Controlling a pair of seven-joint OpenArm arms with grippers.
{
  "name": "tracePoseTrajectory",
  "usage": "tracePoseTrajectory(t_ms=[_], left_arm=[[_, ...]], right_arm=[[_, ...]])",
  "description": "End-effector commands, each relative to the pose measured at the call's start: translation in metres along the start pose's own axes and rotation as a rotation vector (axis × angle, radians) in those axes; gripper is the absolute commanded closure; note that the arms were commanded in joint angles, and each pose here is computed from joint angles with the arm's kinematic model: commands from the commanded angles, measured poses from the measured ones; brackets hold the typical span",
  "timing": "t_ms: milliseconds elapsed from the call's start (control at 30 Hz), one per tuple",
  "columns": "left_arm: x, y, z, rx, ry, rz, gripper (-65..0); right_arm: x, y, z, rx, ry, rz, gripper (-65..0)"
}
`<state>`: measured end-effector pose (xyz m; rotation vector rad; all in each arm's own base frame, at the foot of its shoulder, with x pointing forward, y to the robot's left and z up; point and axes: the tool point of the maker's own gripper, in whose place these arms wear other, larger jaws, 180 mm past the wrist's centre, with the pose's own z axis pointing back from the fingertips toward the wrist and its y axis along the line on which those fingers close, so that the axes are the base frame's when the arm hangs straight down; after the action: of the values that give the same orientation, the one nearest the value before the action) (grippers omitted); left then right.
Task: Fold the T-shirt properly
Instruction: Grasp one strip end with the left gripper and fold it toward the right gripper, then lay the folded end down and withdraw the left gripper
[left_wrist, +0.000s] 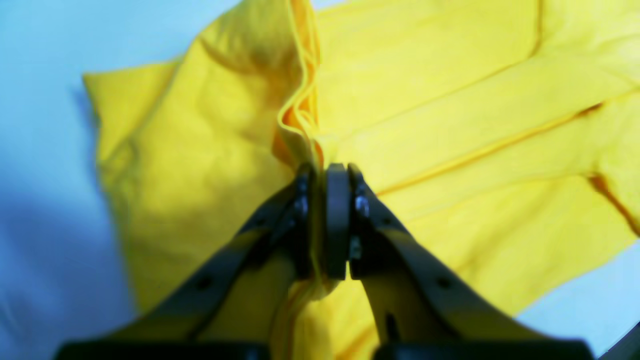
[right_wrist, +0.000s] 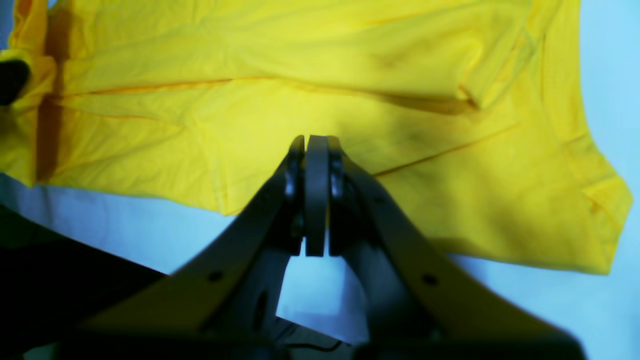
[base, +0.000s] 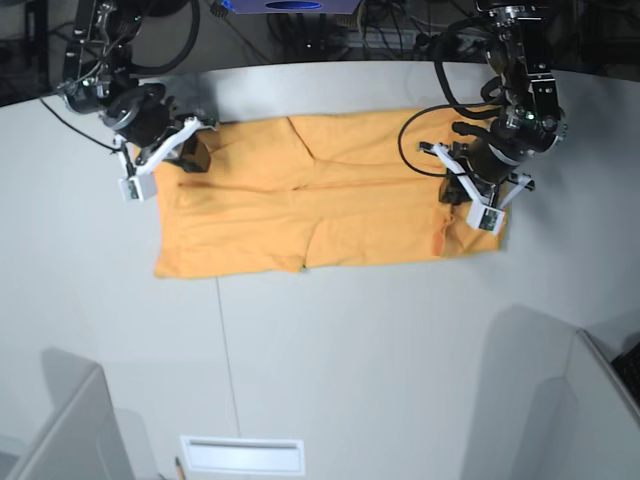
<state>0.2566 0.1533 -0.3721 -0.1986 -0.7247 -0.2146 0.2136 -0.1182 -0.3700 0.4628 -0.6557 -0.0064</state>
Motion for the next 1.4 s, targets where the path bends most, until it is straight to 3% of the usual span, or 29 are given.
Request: tracePoseTrajectory(t_ms=[0, 567, 833, 1367], left_arm=[[0.016, -0.009, 0.001, -0.025, -0.05, -0.019, 0.0], [0.05, -0.091, -0.025, -0.177, -0.097, 0.031, 0.0], [0.036, -0.086, -0.042, -0.167, -0.039, 0.081, 0.0], [0.037, -0.089, -0.044, -0.174, -0.036, 0.089, 0.0]], right_arm=[[0.01, 0.002, 0.003, 0.01, -0.037, 0.017, 0.0], [0.019, 0.003, 0.002, 0.014, -0.053, 0.026, 0.0], [0.019, 0.003, 0.002, 0.013, -0.053, 0.027, 0.0], [0.02, 0.003, 0.002, 0.013, -0.056, 0.028, 0.0]])
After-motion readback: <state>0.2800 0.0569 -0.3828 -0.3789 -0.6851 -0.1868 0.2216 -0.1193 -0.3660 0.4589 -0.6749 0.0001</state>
